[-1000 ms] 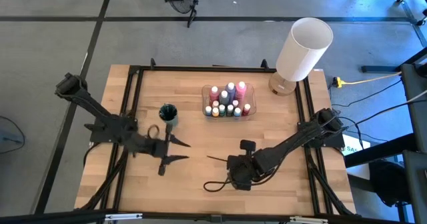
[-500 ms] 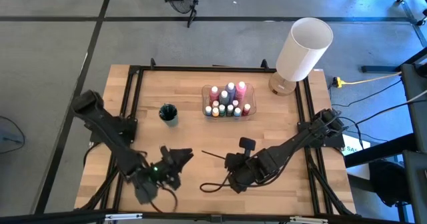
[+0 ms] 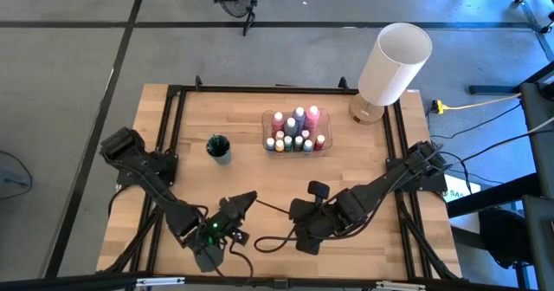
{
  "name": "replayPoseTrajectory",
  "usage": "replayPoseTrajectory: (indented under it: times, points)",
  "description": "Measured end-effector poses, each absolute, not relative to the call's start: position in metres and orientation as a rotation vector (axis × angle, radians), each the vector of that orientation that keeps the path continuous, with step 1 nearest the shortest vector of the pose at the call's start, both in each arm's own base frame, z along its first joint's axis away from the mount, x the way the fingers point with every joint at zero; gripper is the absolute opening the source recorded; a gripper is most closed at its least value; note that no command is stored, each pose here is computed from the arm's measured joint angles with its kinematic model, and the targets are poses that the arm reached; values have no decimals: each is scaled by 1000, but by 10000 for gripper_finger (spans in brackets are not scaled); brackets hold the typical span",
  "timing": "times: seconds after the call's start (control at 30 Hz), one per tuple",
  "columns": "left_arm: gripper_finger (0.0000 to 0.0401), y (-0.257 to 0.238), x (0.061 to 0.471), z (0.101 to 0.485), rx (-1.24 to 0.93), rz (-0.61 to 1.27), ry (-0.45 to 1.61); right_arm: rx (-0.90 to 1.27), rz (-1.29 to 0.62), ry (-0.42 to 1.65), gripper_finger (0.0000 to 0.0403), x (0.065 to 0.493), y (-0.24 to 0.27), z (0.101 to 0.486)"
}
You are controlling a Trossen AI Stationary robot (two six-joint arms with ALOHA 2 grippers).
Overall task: Pick & Place Paint Supplies
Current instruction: Put the black paint brush into the green cup
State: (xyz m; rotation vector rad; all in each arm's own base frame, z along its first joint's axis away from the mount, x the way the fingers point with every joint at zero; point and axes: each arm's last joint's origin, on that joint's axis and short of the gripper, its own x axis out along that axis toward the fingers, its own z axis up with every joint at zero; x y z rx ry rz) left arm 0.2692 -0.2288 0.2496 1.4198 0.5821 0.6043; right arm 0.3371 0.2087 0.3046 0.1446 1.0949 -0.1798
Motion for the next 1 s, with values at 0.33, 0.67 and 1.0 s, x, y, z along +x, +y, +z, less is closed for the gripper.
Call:
replayPoseTrajectory:
  times: [0.33,0.67,1.0]
  points:
    - [159,-241,256,248,1461,560,556,103,-308,1088,0,331,195,326]
    - [159,-224,269,247,1435,632,602,121,-314,1056,0,341,185,327]
    - [159,-206,285,246,1410,688,649,108,-303,1053,0,342,184,327]
